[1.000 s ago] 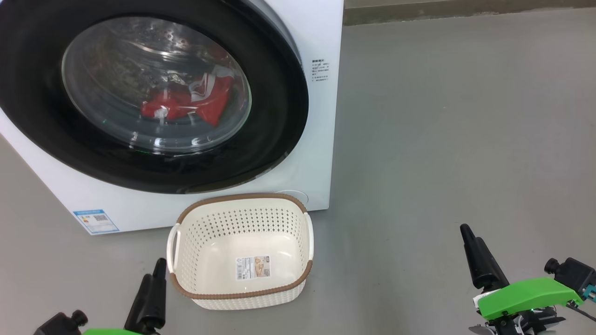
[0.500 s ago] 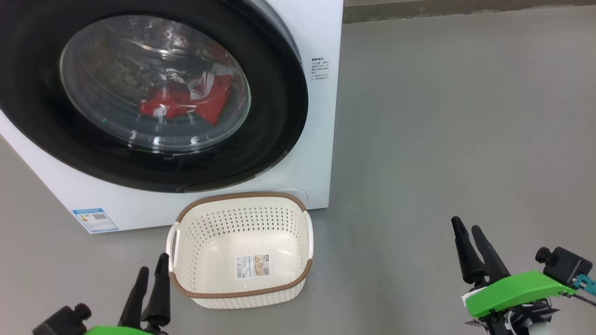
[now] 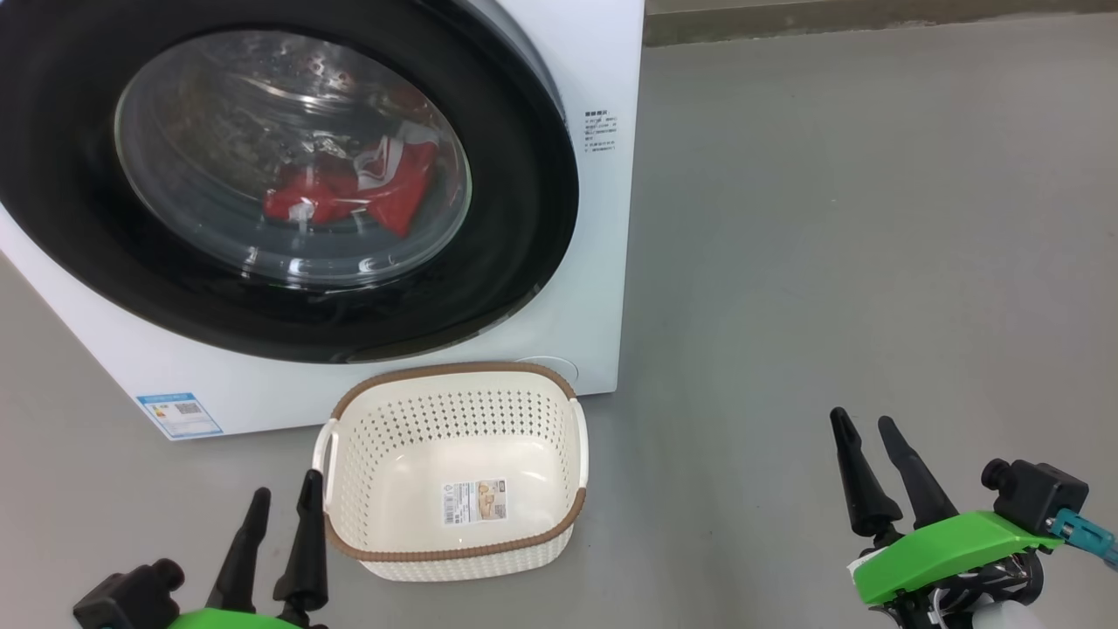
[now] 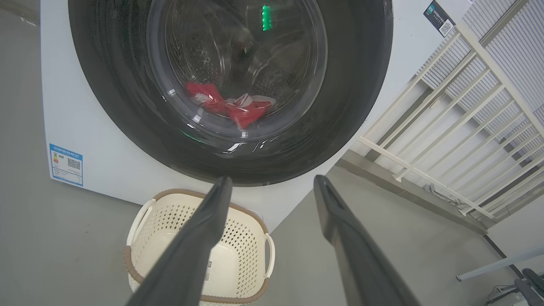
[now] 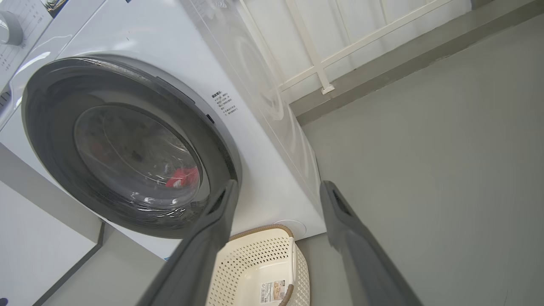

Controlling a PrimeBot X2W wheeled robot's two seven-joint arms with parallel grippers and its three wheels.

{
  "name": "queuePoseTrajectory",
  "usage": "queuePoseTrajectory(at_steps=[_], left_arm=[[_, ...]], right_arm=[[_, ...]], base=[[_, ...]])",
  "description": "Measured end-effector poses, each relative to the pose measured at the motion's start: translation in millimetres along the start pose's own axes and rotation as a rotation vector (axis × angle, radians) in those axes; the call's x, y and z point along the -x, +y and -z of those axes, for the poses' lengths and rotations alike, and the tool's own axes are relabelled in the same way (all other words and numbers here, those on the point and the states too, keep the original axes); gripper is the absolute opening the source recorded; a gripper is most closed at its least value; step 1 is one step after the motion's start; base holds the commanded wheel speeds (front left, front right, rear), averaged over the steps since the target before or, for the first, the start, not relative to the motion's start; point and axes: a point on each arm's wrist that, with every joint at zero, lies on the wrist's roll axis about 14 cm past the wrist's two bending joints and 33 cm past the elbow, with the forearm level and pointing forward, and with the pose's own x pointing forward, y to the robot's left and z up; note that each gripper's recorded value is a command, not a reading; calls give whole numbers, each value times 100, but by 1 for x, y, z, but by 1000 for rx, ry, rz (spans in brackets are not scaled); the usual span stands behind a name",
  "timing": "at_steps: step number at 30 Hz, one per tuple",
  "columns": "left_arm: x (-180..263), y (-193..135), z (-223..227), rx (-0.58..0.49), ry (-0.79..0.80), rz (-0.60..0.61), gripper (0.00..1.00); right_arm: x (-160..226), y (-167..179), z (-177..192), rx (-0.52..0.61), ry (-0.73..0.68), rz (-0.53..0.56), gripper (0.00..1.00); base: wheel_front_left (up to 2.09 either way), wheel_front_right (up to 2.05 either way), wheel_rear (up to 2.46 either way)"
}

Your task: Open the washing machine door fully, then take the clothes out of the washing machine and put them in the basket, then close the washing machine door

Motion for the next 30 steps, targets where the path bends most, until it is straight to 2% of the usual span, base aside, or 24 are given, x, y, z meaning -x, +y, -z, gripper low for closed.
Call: queuePoseTrajectory(at_steps=[30], left_arm=[[-9, -16, -18, -386, -94, 72, 100]], right_arm=[[-11, 26, -8, 397, -54, -112, 100]], base=[[0, 0, 0]])
